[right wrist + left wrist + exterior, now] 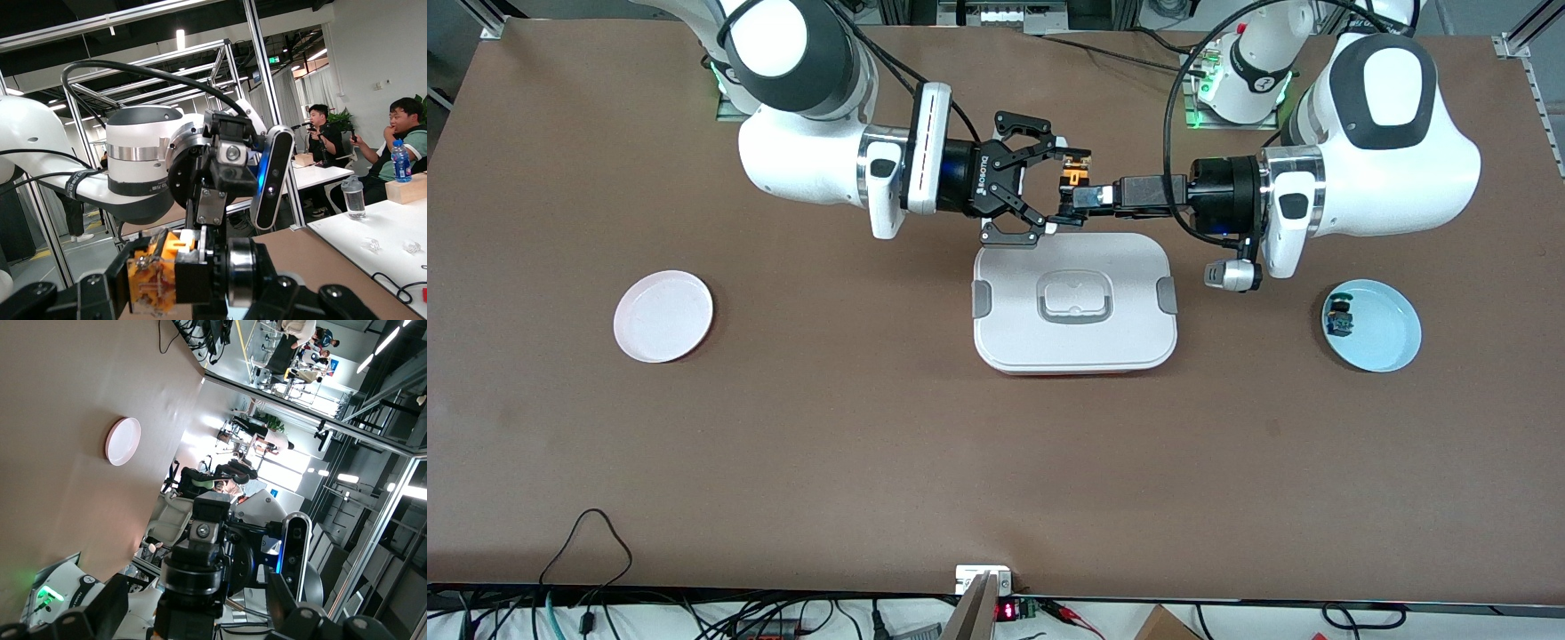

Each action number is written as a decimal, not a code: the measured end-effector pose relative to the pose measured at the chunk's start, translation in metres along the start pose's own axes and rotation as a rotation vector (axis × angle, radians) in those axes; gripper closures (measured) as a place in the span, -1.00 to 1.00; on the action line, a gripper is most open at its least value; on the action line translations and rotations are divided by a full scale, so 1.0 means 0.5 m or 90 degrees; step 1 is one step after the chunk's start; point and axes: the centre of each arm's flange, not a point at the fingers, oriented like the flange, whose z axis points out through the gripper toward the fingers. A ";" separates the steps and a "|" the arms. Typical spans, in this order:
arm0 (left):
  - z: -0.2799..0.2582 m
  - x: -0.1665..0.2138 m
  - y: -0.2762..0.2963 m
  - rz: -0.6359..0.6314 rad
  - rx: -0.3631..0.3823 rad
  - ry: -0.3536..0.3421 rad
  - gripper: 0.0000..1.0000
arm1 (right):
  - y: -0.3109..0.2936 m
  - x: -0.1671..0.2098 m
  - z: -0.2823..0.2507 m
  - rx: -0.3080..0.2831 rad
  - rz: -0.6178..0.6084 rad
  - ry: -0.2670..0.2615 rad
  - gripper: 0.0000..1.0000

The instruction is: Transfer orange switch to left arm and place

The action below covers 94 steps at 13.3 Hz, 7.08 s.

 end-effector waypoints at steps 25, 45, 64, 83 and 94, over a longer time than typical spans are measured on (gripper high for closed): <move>-0.071 -0.028 -0.037 0.076 0.008 -0.060 0.19 | -0.007 -0.015 0.012 -0.007 0.013 0.000 -0.81; -0.709 0.121 -0.512 -0.017 0.763 -0.120 0.19 | 0.206 -0.051 -0.453 0.134 0.035 -0.107 -1.00; -0.763 0.246 -0.832 0.165 0.966 -0.072 0.19 | 0.263 -0.080 -0.694 -0.218 0.629 -0.544 -1.00; -0.854 0.283 -0.526 0.104 0.922 0.027 -1.00 | 0.230 0.135 -0.987 -0.768 0.706 -0.773 -1.00; -0.717 0.151 -0.155 0.164 0.867 0.009 -1.00 | 0.177 0.103 -0.977 -0.762 0.676 -0.750 -1.00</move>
